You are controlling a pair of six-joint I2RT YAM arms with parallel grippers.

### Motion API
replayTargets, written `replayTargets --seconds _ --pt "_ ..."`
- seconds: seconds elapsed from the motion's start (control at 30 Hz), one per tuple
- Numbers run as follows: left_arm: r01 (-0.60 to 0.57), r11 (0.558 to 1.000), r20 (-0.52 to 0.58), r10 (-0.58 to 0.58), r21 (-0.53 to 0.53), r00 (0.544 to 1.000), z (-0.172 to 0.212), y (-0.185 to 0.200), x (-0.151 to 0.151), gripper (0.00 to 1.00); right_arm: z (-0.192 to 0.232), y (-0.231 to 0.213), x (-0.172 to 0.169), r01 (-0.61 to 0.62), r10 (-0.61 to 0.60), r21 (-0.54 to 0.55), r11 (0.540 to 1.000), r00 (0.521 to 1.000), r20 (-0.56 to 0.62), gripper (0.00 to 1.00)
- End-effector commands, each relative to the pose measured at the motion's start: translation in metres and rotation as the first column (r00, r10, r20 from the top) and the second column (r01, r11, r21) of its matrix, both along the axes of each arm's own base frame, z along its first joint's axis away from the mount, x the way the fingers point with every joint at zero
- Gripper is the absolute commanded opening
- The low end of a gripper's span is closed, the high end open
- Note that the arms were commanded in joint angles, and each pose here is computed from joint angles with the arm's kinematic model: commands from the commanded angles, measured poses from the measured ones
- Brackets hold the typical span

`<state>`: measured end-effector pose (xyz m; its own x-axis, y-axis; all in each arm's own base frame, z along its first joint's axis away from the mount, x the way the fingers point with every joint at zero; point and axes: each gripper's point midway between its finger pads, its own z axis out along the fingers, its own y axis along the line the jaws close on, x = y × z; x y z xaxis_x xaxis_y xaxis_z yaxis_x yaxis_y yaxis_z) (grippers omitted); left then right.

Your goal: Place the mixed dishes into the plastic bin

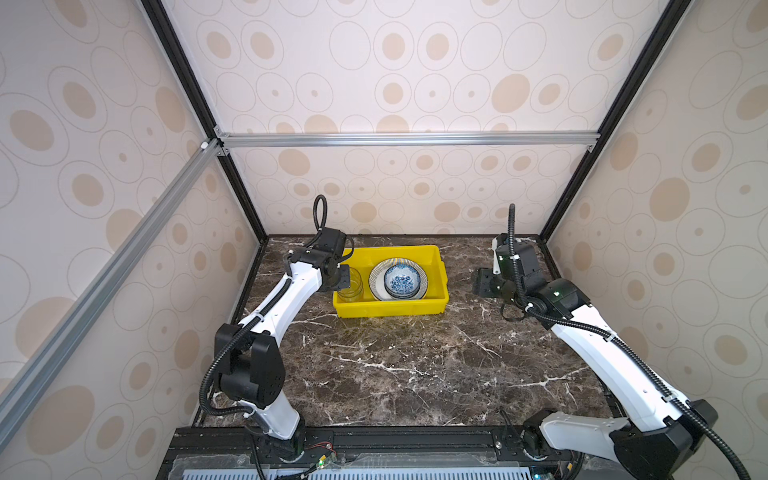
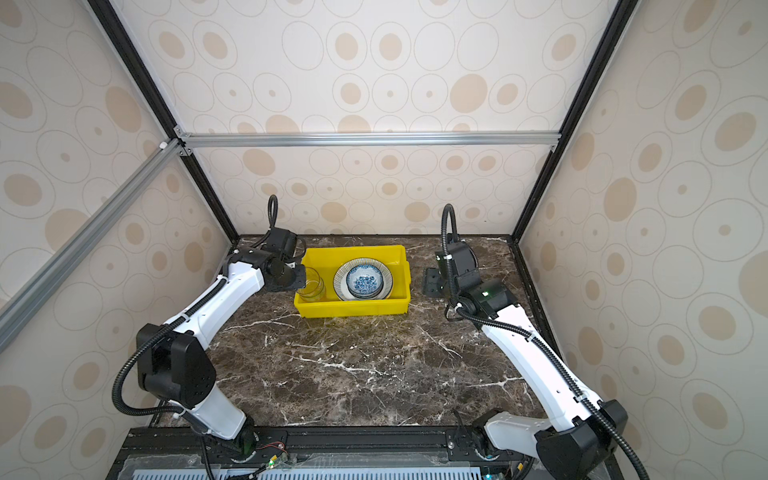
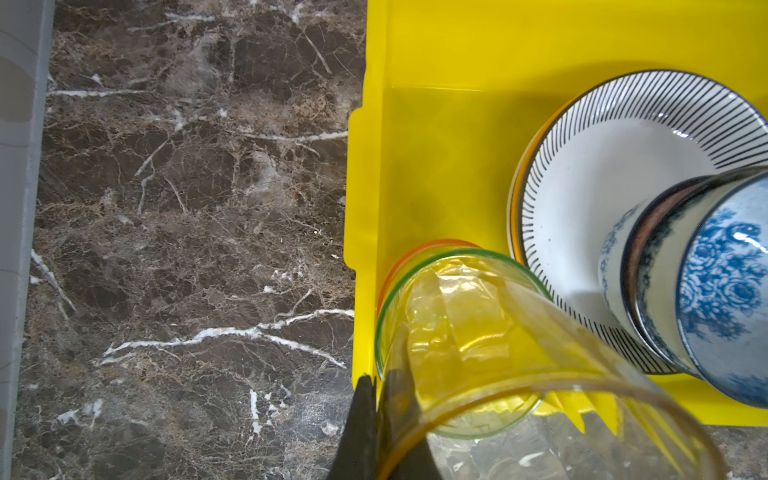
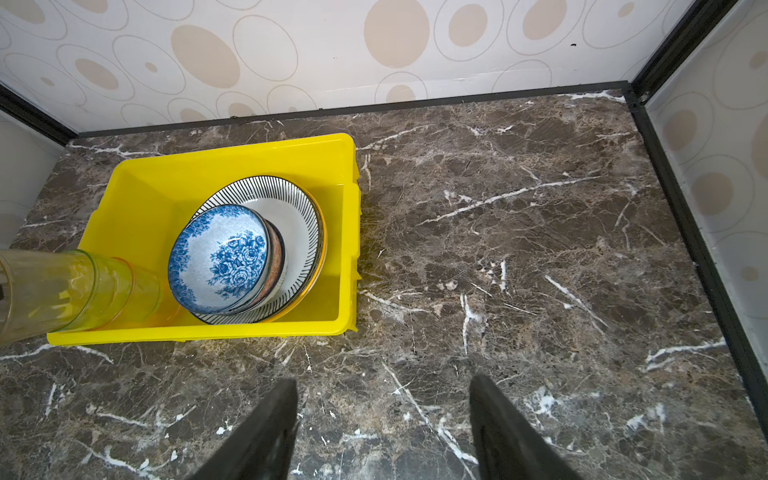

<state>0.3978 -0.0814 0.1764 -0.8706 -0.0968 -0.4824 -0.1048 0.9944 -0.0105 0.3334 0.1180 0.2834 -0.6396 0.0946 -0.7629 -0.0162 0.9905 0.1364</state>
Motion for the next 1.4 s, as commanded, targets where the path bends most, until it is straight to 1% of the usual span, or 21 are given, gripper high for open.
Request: replayTargets --seconds 0.0,0.27,0.4,0.5,0.57,0.63,0.7,0.77,0.87,1.03,1.2,1.27,1.37 --pt "0.012 1.000 -0.026 -0.011 0.012 1.000 -0.006 0.004 0.000 0.00 -0.009 -0.006 -0.004 0.001 -0.002 -0.029 1.000 1.000 -0.023 0.68" --pt "0.006 0.999 -0.058 -0.004 0.037 0.998 -0.015 0.009 -0.001 0.00 -0.016 -0.019 -0.003 0.029 -0.030 -0.042 0.999 0.999 -0.029 0.69" --pt "0.006 0.999 -0.069 -0.004 0.036 0.998 -0.020 0.009 0.000 0.03 -0.021 -0.022 -0.002 0.033 -0.035 -0.034 0.999 0.999 -0.039 0.69" --pt "0.008 0.999 -0.081 -0.004 0.037 0.997 -0.021 0.008 0.000 0.08 -0.025 -0.026 -0.003 0.040 -0.042 -0.039 0.998 0.998 -0.048 0.69" --pt "0.008 0.999 -0.073 -0.005 0.037 0.997 -0.017 0.008 0.001 0.15 -0.029 -0.031 -0.004 0.053 -0.056 -0.051 0.997 0.997 -0.048 0.69" --pt "0.008 0.999 -0.059 -0.006 0.037 0.998 -0.009 0.009 0.003 0.22 -0.031 -0.038 -0.004 0.068 -0.070 -0.055 0.996 0.997 -0.040 0.70" --pt "0.009 0.999 -0.041 -0.008 0.035 0.999 -0.001 0.009 0.004 0.26 -0.032 -0.043 -0.004 0.073 -0.075 -0.044 0.996 0.996 -0.040 0.70" --pt "0.011 0.999 -0.031 -0.010 0.034 0.999 0.005 0.008 0.004 0.32 -0.033 -0.046 -0.003 0.076 -0.077 -0.039 0.996 0.996 -0.046 0.70" --pt "0.006 1.000 -0.005 -0.006 0.029 1.000 0.013 0.009 0.004 0.36 -0.034 -0.049 -0.002 0.080 -0.082 -0.045 0.996 0.996 -0.047 0.70" --pt "0.011 1.000 0.037 -0.012 0.008 0.999 0.030 0.008 0.003 0.39 -0.036 -0.054 -0.001 0.085 -0.087 -0.049 0.995 0.995 -0.041 0.70" --pt "-0.004 1.000 0.079 0.002 0.025 0.997 0.050 0.015 -0.002 0.40 -0.042 -0.055 0.001 0.072 -0.074 -0.044 0.996 0.996 -0.047 0.70" --pt "-0.033 0.999 0.113 0.028 0.042 0.993 0.060 0.022 -0.004 0.41 -0.043 -0.065 0.003 0.097 -0.099 -0.042 0.994 0.994 -0.050 0.70" --pt "-0.079 0.996 0.218 0.065 0.052 0.974 0.083 0.034 -0.005 0.41 -0.045 -0.072 0.006 0.103 -0.105 -0.045 0.994 0.993 -0.050 0.70"
